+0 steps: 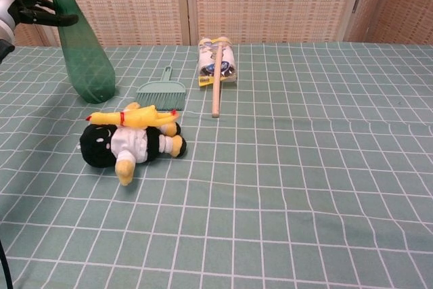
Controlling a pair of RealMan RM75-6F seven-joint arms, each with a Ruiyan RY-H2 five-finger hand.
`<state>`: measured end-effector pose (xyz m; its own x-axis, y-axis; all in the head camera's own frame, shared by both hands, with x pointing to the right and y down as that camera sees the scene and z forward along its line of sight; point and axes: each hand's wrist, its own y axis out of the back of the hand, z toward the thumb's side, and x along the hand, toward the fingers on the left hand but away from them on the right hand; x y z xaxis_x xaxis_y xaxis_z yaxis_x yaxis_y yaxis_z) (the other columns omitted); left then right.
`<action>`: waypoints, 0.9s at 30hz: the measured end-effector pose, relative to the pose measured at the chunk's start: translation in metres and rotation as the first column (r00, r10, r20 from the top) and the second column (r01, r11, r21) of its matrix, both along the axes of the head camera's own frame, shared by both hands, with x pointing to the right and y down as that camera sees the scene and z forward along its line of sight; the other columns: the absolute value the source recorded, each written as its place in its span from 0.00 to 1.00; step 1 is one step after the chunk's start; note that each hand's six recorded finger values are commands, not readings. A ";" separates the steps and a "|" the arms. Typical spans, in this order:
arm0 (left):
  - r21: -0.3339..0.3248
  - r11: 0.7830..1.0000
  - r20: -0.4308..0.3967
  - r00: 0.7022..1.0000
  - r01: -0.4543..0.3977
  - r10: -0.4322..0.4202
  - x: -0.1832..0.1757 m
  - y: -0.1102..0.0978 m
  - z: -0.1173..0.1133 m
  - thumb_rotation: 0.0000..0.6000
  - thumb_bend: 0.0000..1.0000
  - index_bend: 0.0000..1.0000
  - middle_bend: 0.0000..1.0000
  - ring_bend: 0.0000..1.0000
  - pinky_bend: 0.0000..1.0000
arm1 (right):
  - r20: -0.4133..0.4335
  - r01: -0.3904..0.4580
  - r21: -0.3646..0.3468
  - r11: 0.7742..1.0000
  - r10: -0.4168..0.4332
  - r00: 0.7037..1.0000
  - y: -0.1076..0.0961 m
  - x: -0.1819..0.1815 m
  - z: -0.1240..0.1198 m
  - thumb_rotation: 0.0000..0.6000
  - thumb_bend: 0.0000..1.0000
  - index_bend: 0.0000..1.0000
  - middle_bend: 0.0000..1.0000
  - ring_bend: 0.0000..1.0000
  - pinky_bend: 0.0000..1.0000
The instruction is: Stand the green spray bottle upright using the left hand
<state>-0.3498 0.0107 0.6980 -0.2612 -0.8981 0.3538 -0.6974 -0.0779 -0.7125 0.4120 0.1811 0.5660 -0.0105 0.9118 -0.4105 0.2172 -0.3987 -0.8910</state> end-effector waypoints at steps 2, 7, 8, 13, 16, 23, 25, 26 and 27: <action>-0.004 1.000 -0.005 1.000 -0.010 0.010 0.000 0.002 0.000 1.00 0.17 0.00 0.23 0.16 0.11 | 0.003 0.000 0.001 1.000 0.000 1.000 0.000 0.000 0.000 1.00 0.00 0.07 0.07 0.00 0.00; -0.001 0.999 -0.017 0.999 -0.038 0.038 -0.005 0.006 -0.005 1.00 0.17 0.00 0.22 0.14 0.11 | 0.016 0.002 0.005 1.000 -0.002 1.000 0.000 -0.001 -0.001 1.00 0.00 0.07 0.07 0.00 0.00; 0.000 0.999 -0.017 0.999 -0.040 0.040 -0.006 0.007 -0.007 1.00 0.17 0.00 0.21 0.14 0.11 | 0.020 0.003 0.006 1.000 -0.003 1.000 0.000 -0.001 -0.001 1.00 0.00 0.07 0.07 0.00 0.00; 0.009 0.999 -0.003 0.999 -0.042 0.042 -0.020 0.015 -0.021 1.00 0.17 0.00 0.21 0.14 0.12 | 0.040 0.007 0.008 1.000 -0.007 0.999 0.000 -0.002 -0.002 1.00 0.00 0.07 0.07 0.00 0.00; 0.007 0.999 0.014 0.999 -0.031 0.031 -0.035 0.024 -0.031 1.00 0.18 0.04 0.21 0.14 0.14 | 0.059 0.007 0.007 1.000 -0.008 0.998 0.001 -0.002 -0.003 1.00 0.00 0.07 0.07 0.00 0.00; -0.079 0.995 0.100 0.993 -0.061 0.069 -0.068 0.069 -0.065 1.00 0.26 0.28 0.22 0.15 0.20 | 0.069 0.009 -0.027 1.000 -0.007 0.998 0.006 0.005 -0.004 1.00 0.00 0.08 0.07 0.00 0.00; -0.140 0.985 0.151 0.981 -0.104 0.125 -0.079 0.091 -0.081 1.00 0.26 0.34 0.23 0.16 0.22 | 0.065 0.006 -0.046 0.999 -0.003 0.998 0.008 0.006 -0.004 1.00 0.00 0.09 0.07 0.00 0.00; -0.173 0.977 0.175 0.972 -0.124 0.154 -0.084 0.102 -0.088 1.00 0.26 0.36 0.23 0.15 0.22 | 0.062 0.003 -0.057 0.998 0.001 0.998 0.009 0.006 -0.003 1.00 0.00 0.09 0.07 0.00 0.00; -0.209 0.967 0.198 0.962 -0.145 0.187 -0.089 0.114 -0.095 1.00 0.26 0.39 0.23 0.13 0.23 | 0.058 0.000 -0.066 0.998 0.004 0.998 0.010 0.007 -0.003 1.00 0.00 0.09 0.07 0.00 0.00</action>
<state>-0.4392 0.1249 0.6032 -0.2032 -0.8563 0.4748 -0.4953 -0.3284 -0.8042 0.4187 0.1911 0.5632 0.0134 0.8826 -0.4700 0.2683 -0.4560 -0.8486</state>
